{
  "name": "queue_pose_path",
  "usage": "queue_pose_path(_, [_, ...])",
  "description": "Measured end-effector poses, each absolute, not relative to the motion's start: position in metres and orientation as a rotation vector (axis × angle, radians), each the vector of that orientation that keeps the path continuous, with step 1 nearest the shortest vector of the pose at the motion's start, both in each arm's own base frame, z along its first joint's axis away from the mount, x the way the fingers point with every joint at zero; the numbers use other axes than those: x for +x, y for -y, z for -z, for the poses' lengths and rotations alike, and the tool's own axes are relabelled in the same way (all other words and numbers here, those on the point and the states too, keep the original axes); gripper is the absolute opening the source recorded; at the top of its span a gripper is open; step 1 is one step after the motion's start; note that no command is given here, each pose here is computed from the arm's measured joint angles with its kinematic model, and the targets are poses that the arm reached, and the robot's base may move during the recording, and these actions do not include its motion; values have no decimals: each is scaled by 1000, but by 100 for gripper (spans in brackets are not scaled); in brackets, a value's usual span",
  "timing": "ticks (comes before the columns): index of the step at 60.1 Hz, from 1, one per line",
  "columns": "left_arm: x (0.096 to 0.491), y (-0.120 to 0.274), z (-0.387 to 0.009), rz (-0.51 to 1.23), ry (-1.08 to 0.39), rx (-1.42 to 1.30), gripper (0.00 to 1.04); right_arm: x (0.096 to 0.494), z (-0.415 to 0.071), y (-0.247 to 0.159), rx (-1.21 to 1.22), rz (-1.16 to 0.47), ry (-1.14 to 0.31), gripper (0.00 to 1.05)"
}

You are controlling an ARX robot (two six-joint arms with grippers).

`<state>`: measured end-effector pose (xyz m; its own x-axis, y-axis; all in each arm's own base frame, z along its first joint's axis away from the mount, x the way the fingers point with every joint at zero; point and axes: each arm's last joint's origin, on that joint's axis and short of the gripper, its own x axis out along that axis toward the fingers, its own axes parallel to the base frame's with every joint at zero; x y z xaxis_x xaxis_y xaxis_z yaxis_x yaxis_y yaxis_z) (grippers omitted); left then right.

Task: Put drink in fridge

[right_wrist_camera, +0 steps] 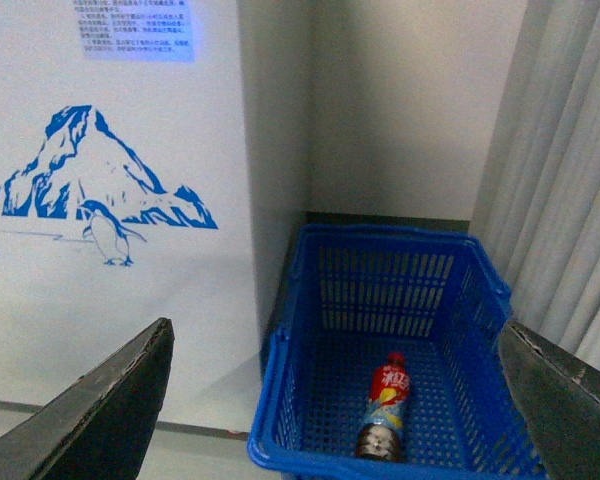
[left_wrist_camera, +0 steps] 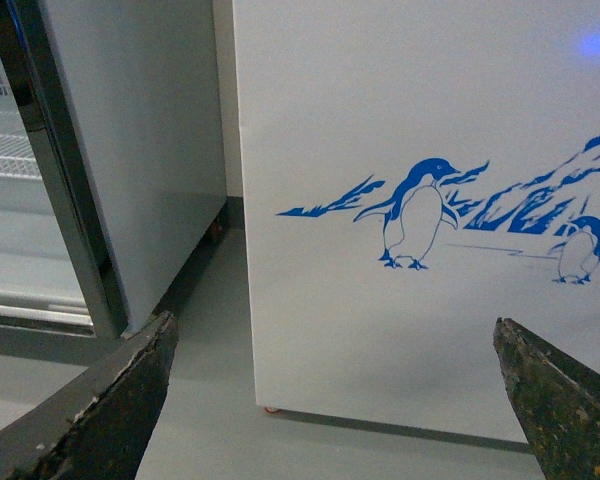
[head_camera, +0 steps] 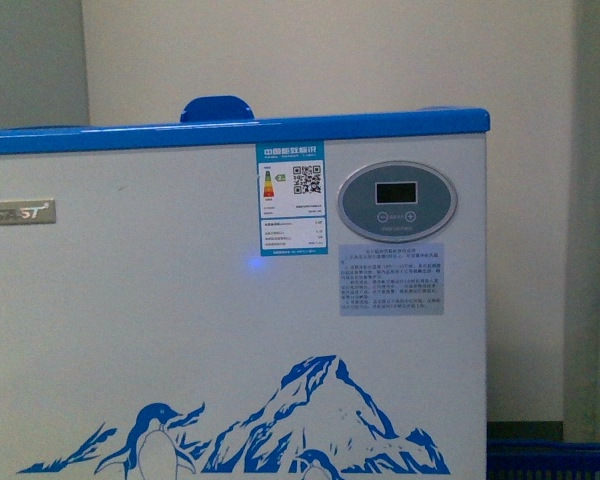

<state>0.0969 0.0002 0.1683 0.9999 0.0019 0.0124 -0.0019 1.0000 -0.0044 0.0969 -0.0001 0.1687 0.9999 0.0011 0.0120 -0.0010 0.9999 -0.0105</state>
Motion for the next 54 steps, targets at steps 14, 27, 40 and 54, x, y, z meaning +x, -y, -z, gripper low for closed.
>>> queue_pose_path(14, [97, 0, -168, -1, 12, -5, 97, 97, -169, 0, -10, -1, 12, 97])
queue_pose_path(27, [97, 0, -168, -1, 12, -5, 97, 97, -169, 0, -10, -1, 12, 97])
queue_pose_path(40, [97, 0, -168, -1, 12, -5, 97, 97, -169, 0, -11, -1, 12, 97])
queue_pose_path(54, [97, 0, -168, -2, 12, -5, 97, 97, -169, 0, -10, -1, 12, 97])
